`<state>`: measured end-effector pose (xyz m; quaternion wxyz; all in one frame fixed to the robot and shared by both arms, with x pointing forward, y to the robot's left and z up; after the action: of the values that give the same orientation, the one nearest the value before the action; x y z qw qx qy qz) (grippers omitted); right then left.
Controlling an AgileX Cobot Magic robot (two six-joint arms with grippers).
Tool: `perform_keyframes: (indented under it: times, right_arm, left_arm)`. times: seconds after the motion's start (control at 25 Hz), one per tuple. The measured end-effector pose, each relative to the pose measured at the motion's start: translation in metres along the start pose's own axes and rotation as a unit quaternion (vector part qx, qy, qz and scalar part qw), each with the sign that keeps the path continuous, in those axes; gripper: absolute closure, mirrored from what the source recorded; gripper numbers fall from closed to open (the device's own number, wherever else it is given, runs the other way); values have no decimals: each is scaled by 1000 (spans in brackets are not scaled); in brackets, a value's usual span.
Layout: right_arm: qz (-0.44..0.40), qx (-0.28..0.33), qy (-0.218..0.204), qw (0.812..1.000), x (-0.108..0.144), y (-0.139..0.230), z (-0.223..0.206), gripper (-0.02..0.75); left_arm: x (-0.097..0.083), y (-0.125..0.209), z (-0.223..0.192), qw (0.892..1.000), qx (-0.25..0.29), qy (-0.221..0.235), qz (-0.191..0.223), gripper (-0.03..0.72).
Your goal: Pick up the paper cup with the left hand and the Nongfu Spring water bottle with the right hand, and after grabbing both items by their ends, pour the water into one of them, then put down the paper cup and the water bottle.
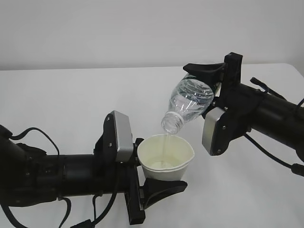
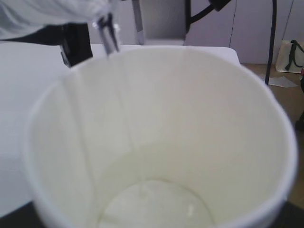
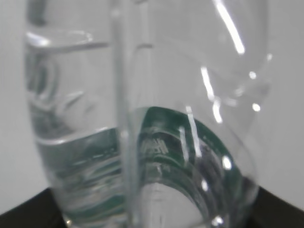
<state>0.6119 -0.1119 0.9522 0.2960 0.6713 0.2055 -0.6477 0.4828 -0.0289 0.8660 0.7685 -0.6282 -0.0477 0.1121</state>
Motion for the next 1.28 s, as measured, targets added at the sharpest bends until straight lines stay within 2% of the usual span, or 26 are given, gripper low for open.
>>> perform_keyframes:
  times: [1.28]
  right_arm:
    - [9, 1, 0, 1000, 0, 0, 0, 281]
  left_arm:
    - [0, 1, 0, 1000, 2, -1, 0, 229]
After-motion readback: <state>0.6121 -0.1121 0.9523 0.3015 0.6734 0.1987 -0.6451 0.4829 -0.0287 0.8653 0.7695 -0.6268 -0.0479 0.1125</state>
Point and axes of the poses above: a point on each arm's last joint axis where the gripper is mounted, z pointing back along that axis away from the gripper, x along the wrist's bending axis when the last joint is at zero, y = z × x, the point moved 10 cm from there along -z, pointing out along that axis toward the gripper, and after that the axes turned 6 degrees about z, right-handed, at the moved point
